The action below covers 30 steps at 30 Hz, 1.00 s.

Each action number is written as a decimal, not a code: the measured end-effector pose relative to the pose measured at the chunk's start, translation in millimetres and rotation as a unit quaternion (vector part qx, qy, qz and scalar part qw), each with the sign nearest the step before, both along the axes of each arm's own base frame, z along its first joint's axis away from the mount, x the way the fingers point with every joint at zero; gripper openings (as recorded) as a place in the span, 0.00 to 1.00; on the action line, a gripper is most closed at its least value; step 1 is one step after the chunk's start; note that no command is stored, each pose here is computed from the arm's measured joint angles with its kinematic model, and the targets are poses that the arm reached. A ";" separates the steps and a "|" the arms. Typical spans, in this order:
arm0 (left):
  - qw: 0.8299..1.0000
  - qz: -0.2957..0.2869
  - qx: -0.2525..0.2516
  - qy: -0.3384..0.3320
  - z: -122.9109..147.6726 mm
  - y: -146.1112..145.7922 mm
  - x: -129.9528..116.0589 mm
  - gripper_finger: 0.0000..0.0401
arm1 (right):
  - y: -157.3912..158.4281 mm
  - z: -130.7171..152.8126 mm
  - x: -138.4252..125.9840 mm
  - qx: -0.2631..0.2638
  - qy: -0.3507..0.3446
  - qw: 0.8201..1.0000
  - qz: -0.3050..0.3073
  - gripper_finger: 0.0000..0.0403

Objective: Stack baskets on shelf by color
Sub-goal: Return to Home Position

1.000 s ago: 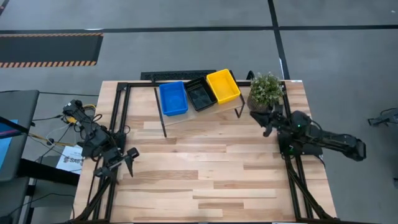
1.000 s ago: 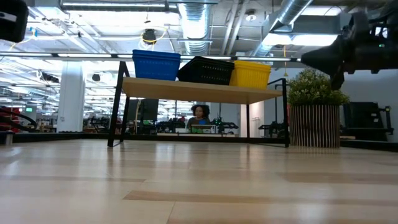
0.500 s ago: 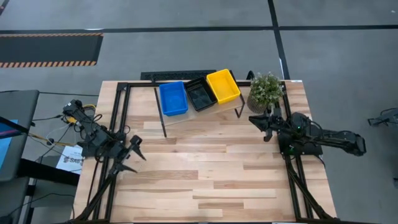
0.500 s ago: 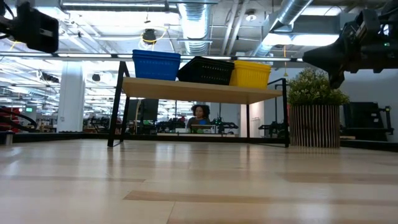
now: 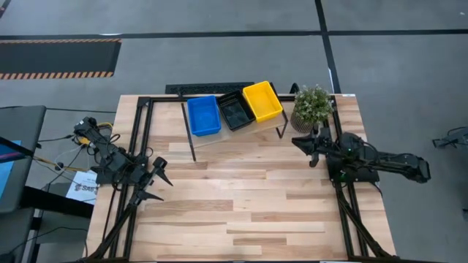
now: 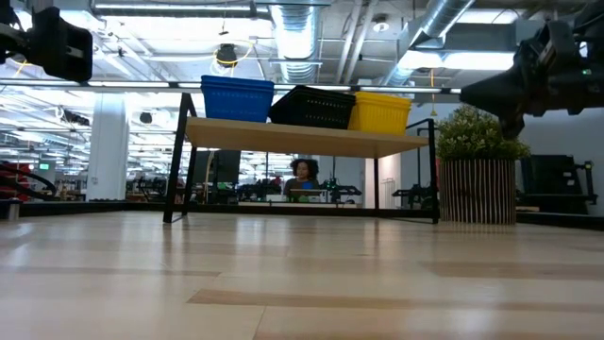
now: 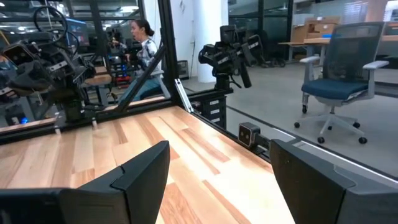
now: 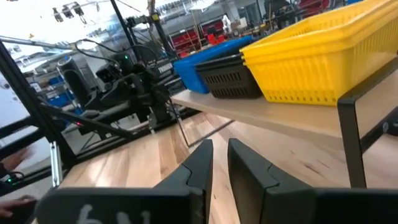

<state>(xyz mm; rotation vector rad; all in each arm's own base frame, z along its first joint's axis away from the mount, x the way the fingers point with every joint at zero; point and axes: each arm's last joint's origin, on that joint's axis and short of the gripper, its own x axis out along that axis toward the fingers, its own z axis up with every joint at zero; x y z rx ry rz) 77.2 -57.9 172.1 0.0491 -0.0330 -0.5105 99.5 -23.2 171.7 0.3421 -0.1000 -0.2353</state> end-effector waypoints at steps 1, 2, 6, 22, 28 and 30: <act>1.000 0.000 0.000 0.000 0.0 0.0 0.0 0.66 | 0.0 -0.7 0.1 0.001 0.004 1.000 0.000 0.18; 1.000 0.000 0.000 0.000 0.0 0.0 0.0 0.66 | 0.0 -1.1 0.1 0.001 0.006 1.000 0.000 0.18; 1.000 0.000 0.000 0.000 0.0 0.0 0.0 0.66 | 0.0 -4.0 0.1 0.005 0.020 1.000 0.000 0.18; 1.000 0.001 -0.001 0.001 0.0 0.0 0.0 0.66 | 0.0 -9.7 0.1 0.010 0.048 0.999 0.000 0.18; 1.000 0.001 -0.001 0.001 0.0 0.0 0.0 0.66 | 0.0 -9.7 0.1 0.010 0.048 0.999 0.000 0.18; 1.000 0.001 -0.001 0.001 0.0 0.0 0.0 0.66 | 0.0 -9.7 0.1 0.010 0.048 0.999 0.000 0.18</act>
